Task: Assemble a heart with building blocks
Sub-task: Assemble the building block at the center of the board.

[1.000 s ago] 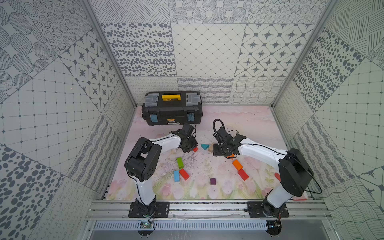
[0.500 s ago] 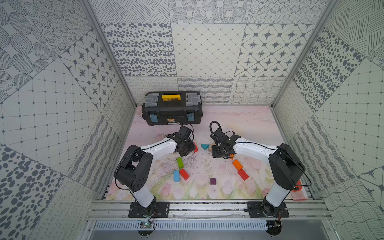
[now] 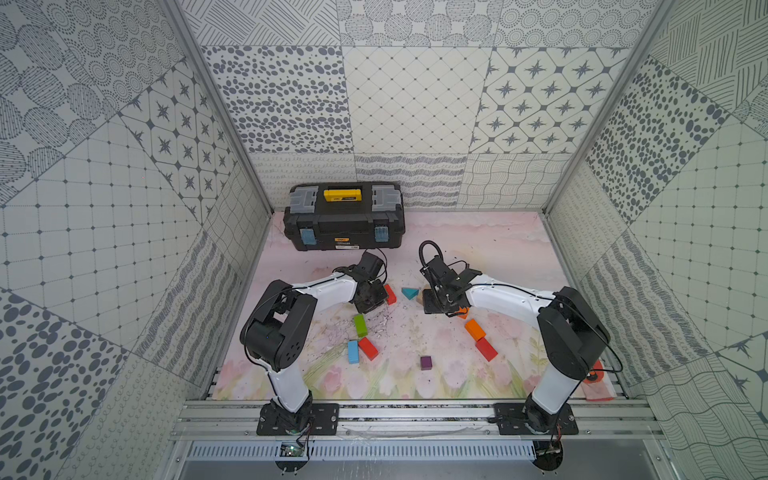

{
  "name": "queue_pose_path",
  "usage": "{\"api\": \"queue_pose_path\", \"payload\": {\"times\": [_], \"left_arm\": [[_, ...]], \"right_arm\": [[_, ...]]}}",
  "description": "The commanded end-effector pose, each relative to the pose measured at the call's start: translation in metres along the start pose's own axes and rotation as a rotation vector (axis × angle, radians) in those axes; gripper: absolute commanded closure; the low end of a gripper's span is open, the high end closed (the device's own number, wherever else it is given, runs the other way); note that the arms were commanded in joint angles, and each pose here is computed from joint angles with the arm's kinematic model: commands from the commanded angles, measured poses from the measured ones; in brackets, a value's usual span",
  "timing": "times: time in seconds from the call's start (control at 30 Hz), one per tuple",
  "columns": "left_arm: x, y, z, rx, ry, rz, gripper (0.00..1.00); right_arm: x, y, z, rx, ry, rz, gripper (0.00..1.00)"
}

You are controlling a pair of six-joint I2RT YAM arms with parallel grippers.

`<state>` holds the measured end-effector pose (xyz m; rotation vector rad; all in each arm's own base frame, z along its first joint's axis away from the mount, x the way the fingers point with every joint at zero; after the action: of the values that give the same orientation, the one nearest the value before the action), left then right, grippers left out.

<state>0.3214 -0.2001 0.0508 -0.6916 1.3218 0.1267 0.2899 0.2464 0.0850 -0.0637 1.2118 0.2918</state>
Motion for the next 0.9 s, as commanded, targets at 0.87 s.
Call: {"api": "queue_pose_path", "payload": {"times": [0.87], "left_arm": [[0.017,-0.013,-0.022,0.104,0.110,-0.074,0.84]], "right_arm": [[0.001,0.004,0.006,0.026,-0.019,0.007,0.54]]}}
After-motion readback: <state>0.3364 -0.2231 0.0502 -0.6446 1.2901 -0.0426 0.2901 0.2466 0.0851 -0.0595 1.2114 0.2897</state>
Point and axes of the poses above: each gripper's point midway between its finger pads, its own x axis out along the fingers, its own y axis along the line the jaws close on, z = x × y, the point moved 3 cm from there along -x, back along the fingers, and after that the axes turned 8 degrees about -x, right-handed, at the moved point
